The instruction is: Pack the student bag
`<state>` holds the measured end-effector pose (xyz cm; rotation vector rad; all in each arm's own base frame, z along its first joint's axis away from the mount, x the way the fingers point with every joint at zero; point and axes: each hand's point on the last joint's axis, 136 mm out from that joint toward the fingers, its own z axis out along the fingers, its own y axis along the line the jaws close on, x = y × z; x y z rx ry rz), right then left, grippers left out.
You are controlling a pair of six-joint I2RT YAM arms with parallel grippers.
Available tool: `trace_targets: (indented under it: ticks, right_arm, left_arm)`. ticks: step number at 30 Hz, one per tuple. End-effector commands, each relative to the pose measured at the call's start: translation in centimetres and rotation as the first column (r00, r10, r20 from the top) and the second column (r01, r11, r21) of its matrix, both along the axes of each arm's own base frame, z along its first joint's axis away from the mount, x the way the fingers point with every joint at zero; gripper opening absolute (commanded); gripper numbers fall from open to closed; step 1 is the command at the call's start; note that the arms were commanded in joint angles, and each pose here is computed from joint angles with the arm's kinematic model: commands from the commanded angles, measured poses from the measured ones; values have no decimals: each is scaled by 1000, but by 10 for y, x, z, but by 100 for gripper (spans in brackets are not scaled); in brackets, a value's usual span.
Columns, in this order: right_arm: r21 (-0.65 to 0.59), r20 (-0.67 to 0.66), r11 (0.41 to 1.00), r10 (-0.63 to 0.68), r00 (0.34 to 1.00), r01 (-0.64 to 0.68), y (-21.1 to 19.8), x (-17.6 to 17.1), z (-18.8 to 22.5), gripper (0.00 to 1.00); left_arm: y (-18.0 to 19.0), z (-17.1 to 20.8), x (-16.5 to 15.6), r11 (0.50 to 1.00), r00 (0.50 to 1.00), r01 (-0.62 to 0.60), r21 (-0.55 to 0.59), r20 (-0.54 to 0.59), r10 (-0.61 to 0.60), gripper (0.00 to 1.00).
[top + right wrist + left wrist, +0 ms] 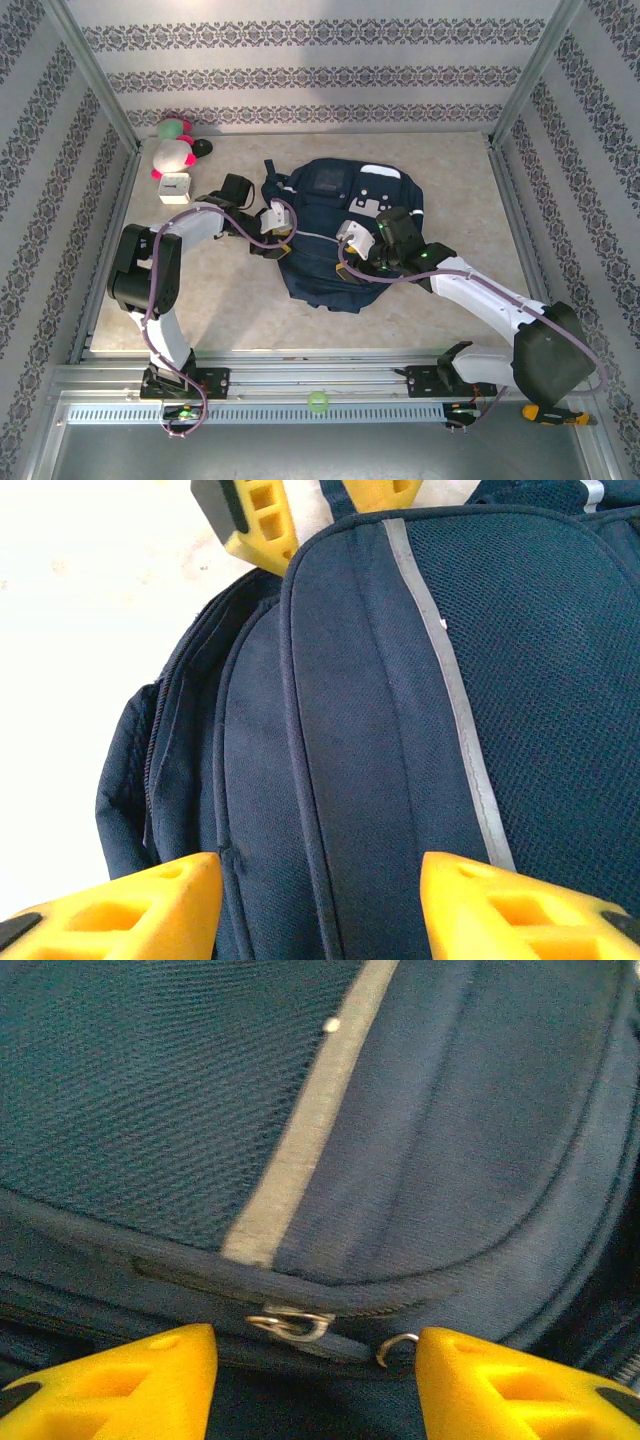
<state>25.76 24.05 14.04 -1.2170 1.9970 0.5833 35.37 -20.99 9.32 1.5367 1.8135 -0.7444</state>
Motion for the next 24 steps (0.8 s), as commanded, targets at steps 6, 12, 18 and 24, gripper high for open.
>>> trace_targets:
  ticks: [6,12,18,24]
  right_arm:
    - [33,15,999,-12,1000,12,-1,4,8,54]
    - [38,11,999,-32,999,32,-5,6,8,54]
    - [39,2,997,-71,997,71,-11,12,6,54]
    - [55,2,995,-79,997,79,-10,13,8,54]
  left_arm:
    - [-13,-8,1,998,1000,24,56,7,-24,48]
    - [-10,-7,-20,996,997,71,59,-10,-70,41]
    - [-7,-3,-28,997,998,59,54,14,-60,22]
    - [-6,-1,-25,998,999,26,54,20,-27,10]
